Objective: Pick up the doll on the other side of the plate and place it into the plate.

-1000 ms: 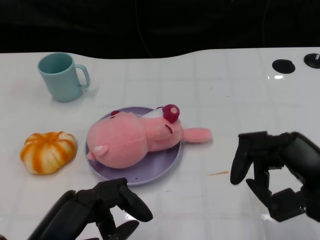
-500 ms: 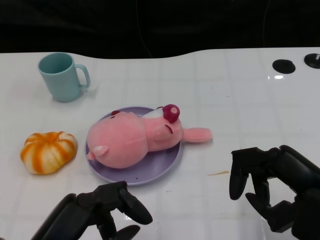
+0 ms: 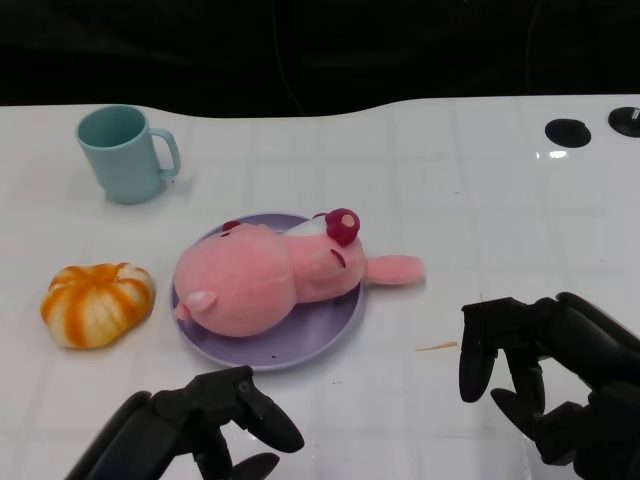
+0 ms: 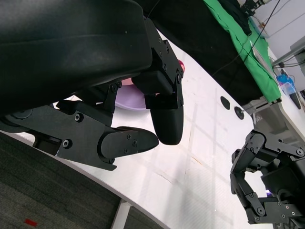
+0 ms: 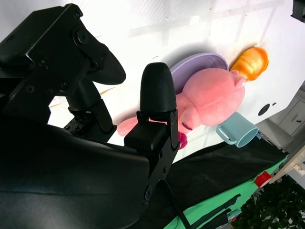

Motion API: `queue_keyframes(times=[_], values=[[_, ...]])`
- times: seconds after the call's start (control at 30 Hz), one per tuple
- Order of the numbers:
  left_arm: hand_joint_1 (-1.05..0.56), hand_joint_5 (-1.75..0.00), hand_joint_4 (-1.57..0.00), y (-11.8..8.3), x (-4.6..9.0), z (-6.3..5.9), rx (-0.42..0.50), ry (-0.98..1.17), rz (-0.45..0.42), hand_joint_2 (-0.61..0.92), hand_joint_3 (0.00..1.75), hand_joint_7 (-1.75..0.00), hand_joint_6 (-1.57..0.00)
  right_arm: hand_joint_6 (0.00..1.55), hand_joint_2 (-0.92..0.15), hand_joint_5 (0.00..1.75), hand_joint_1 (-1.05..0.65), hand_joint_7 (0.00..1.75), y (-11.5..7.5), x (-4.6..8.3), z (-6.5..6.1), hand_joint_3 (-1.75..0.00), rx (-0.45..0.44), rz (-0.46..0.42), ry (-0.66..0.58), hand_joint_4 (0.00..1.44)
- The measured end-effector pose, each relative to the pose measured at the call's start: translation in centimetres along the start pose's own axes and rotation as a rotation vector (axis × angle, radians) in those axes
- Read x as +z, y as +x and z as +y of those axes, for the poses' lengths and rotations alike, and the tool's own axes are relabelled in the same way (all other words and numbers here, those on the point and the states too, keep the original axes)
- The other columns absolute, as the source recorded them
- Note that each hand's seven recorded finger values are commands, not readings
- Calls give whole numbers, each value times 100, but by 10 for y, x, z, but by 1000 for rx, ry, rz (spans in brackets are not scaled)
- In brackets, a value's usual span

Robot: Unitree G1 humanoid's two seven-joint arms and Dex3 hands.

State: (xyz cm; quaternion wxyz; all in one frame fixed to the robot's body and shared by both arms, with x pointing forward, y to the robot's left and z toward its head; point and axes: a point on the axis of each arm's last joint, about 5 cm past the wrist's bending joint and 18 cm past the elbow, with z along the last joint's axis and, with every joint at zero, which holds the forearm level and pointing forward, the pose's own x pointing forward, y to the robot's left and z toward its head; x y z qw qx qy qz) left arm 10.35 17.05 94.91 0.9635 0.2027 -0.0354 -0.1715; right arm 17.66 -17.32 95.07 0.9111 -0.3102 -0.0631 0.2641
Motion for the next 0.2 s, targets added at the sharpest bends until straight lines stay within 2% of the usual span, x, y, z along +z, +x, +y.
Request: queue_keyframes(times=[0.2], values=[[-22, -167, -64, 0, 0, 0, 2, 1, 3, 85, 54, -106, -66, 79, -28, 175, 1, 143, 0, 1, 0, -139, 1, 4, 3, 90]])
